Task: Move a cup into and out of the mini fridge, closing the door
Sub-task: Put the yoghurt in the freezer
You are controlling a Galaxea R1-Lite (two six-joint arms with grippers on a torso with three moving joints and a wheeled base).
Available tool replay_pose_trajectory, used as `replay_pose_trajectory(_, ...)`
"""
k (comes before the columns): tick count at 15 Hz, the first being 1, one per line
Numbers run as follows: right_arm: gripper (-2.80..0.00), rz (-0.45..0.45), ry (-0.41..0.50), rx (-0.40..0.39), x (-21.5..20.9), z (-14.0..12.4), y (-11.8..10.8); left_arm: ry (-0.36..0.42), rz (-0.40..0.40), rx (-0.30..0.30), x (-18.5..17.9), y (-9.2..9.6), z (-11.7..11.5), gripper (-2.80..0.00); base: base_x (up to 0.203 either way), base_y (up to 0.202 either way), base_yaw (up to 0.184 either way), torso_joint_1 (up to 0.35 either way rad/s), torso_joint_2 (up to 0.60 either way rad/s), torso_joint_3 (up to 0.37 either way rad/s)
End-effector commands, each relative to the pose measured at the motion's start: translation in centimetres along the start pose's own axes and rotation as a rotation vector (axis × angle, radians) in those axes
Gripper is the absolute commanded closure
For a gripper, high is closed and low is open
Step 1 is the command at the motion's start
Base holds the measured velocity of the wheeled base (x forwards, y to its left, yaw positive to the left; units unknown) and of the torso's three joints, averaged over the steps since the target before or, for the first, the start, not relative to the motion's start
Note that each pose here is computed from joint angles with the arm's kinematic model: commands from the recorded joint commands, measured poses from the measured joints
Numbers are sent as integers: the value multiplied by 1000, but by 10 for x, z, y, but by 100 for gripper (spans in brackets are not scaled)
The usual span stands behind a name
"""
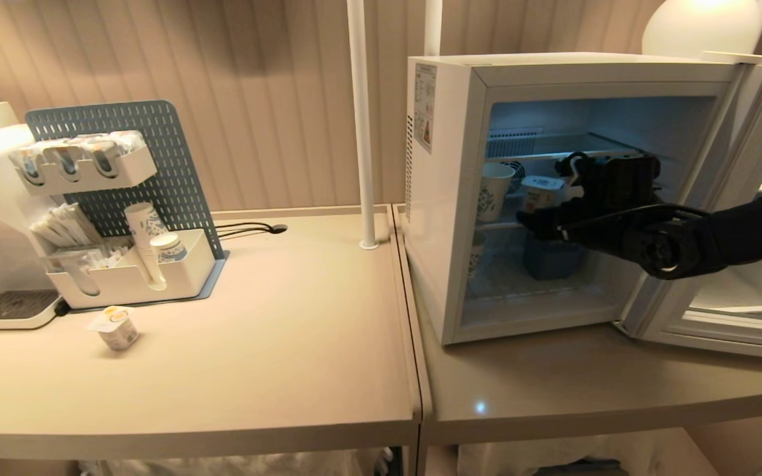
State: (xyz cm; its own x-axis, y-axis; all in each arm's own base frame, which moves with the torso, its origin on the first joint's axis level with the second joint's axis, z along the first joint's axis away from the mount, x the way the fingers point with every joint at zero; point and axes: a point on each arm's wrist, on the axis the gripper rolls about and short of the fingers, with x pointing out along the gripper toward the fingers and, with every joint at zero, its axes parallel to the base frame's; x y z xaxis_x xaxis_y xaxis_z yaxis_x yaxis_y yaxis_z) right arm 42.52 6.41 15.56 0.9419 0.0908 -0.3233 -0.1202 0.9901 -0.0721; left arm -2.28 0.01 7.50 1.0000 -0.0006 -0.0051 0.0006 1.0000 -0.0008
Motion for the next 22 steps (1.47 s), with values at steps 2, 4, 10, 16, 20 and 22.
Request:
replay_pose_trajectory(2, -280, 7, -48, -2, -27, 14, 2, 1, 1, -1, 0, 0, 0, 0, 0, 0, 0, 0, 0, 0)
replay_pose_trajectory(4, -280, 11, -49, -3, -40, 16, 2, 1, 1, -2, 0, 0, 0, 0, 0, 0, 0, 0, 0, 0)
replay_pose_trajectory(10, 0, 12, -105, -3, -114, 17, -1, 1, 1, -1, 0, 0, 0, 0, 0, 0, 0, 0, 0, 0)
replay_pose_trajectory(16, 0, -94, -260, 25, -261, 7, -8, 2, 1, -1, 0, 0, 0, 0, 0, 0, 0, 0, 0, 0)
replay_pose_trajectory(20, 0, -604, -375, 154, -372, -12, -27, 3, 1, -1, 0, 0, 0, 0, 0, 0, 0, 0, 0, 0)
replay_pose_trajectory(22, 0, -809, -427, 215, -418, -33, -36, 1, 1, -2, 0, 0, 0, 0, 0, 0, 0, 0, 0, 0)
